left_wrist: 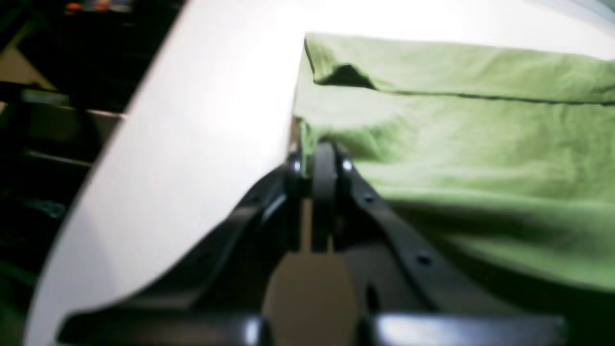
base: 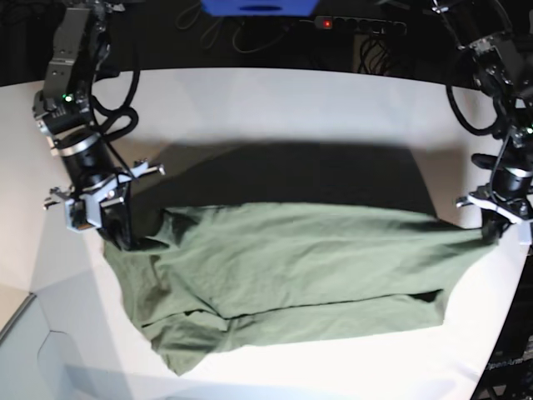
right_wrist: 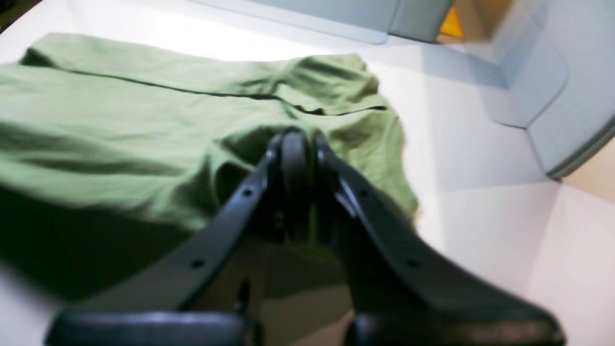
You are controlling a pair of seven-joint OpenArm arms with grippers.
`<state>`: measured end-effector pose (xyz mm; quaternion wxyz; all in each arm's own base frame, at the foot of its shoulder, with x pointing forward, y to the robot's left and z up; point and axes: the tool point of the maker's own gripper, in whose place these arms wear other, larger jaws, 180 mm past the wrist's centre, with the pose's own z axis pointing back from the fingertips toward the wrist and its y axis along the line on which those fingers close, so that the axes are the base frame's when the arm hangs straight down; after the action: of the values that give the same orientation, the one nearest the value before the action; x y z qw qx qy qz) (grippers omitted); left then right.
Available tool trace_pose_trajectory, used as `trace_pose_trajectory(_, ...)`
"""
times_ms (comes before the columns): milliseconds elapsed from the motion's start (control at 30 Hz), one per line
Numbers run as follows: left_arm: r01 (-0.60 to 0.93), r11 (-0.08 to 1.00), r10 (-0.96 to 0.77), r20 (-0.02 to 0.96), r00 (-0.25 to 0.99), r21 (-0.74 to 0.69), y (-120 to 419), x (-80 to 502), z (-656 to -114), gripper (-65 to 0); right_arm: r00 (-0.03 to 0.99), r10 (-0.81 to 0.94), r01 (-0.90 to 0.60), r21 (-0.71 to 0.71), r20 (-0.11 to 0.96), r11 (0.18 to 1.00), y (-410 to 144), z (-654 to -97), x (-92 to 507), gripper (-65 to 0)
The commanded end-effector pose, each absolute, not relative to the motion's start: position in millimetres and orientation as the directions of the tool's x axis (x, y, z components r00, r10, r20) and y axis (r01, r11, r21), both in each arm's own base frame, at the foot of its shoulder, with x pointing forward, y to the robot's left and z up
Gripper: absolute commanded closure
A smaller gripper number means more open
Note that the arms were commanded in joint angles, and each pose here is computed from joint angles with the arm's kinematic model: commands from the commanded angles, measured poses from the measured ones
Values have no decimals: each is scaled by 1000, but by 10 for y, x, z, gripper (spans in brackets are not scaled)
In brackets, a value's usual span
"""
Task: Layout the t-shirt on the table in an organized manner, then fold the t-shirt properly
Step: 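Pull the shoulder corners apart with both grippers to flatten the shirt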
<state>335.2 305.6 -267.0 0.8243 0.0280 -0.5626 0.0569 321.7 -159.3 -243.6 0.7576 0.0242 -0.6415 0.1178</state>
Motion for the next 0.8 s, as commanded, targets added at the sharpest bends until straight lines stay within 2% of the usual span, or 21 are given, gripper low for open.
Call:
trace_pose_trajectory(0,-117,993,43,951,307,-7,3068,3409,-2469,-2,90,140,-199,-120,986,973,-1622,-2273,3231,0)
trace_pose_trajectory(133,-125,992,42,940,338,0,3109,3373,-2575,-2,116,144,-152,-125,983,980,-1811,-2336,3160,0)
trace_pose_trajectory(267,-150,988,88,896,436,-24,3206,3218,-2986,-2,159,145,-118,-127,977,985,-1959,-2455,3054,0)
trace_pose_trajectory(533,-179,983,132,798,588,-31,3259,2741,-3605,-2,274,119,-124,-88,954,988,-1927,-2826,2757,0)
trace_pose_trajectory(767,-189,982,142,752,644,-23,3280,2520,-3820,-2,334,118,-129,-79,935,989,-1939,-3006,2596,0)
